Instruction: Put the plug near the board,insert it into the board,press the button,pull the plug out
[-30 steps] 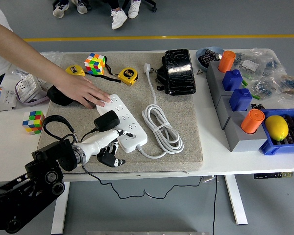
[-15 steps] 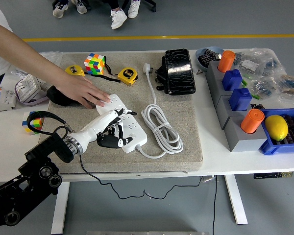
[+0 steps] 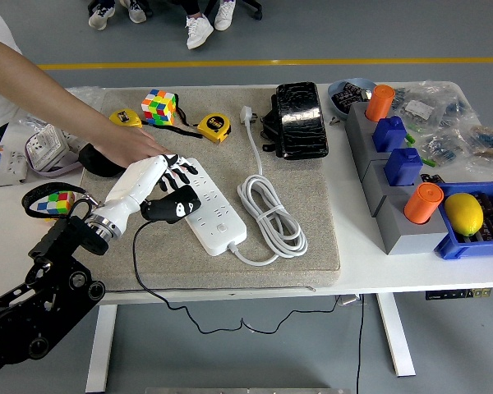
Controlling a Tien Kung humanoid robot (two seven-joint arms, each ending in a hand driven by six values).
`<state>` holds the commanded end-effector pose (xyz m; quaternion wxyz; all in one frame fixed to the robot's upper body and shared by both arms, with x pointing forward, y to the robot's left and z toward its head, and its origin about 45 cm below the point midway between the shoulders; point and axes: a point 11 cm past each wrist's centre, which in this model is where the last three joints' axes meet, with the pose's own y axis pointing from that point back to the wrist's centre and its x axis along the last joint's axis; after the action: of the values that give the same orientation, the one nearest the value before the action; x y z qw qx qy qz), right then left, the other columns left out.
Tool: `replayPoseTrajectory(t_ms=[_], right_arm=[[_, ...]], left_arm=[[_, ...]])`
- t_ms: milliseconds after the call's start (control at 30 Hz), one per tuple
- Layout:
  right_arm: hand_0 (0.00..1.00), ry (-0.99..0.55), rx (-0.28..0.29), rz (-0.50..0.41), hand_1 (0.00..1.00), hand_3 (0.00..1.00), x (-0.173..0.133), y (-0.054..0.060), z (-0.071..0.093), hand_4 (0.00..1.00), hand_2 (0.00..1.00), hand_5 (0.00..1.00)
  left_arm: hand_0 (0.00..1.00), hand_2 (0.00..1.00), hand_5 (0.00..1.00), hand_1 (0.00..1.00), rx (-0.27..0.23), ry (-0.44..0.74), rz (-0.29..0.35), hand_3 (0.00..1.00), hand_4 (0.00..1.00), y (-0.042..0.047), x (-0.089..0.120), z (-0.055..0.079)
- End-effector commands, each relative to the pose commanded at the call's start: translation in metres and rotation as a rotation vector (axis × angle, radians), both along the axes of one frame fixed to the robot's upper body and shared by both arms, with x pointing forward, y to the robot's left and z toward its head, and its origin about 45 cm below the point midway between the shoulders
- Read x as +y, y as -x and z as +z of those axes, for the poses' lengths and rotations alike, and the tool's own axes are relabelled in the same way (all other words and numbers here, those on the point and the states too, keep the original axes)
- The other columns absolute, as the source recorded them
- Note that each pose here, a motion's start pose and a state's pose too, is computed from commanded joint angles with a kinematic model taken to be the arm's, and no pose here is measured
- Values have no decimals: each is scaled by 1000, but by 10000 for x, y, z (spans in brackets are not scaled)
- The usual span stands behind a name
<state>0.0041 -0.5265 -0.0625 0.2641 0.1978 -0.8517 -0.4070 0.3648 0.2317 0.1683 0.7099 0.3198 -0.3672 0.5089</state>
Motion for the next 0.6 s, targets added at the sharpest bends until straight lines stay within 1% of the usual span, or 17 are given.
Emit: replayPoseTrajectory(t_ms=[33,200,233,400,433,600], right_arm=[[549,0,0,0,607,510,0,1,0,848,545,374],[549,-1,0,2,607,510,4,-4,-2,848,545,374],[549,-1,-1,2,607,509,5,-5,-2,848,545,374],[549,-1,0,3,607,509,5,-3,-2,848,545,374],[549,-1,0,3,607,510,4,0,-2,848,545,374],[549,0,1,2,607,510,1,0,0,848,545,374]], left_arm=[[582,654,352,671,2,-12,9,658,998,-7,20,-19],[582,654,352,671,27,-62,58,658,998,-48,113,-105],[560,664,381,679,27,-64,60,677,998,-50,119,-110],[560,664,381,679,55,-90,82,677,998,-62,170,-191],[488,583,393,591,65,-95,89,660,998,-62,180,-210],[488,583,393,591,97,-93,104,660,998,-63,181,-252]])
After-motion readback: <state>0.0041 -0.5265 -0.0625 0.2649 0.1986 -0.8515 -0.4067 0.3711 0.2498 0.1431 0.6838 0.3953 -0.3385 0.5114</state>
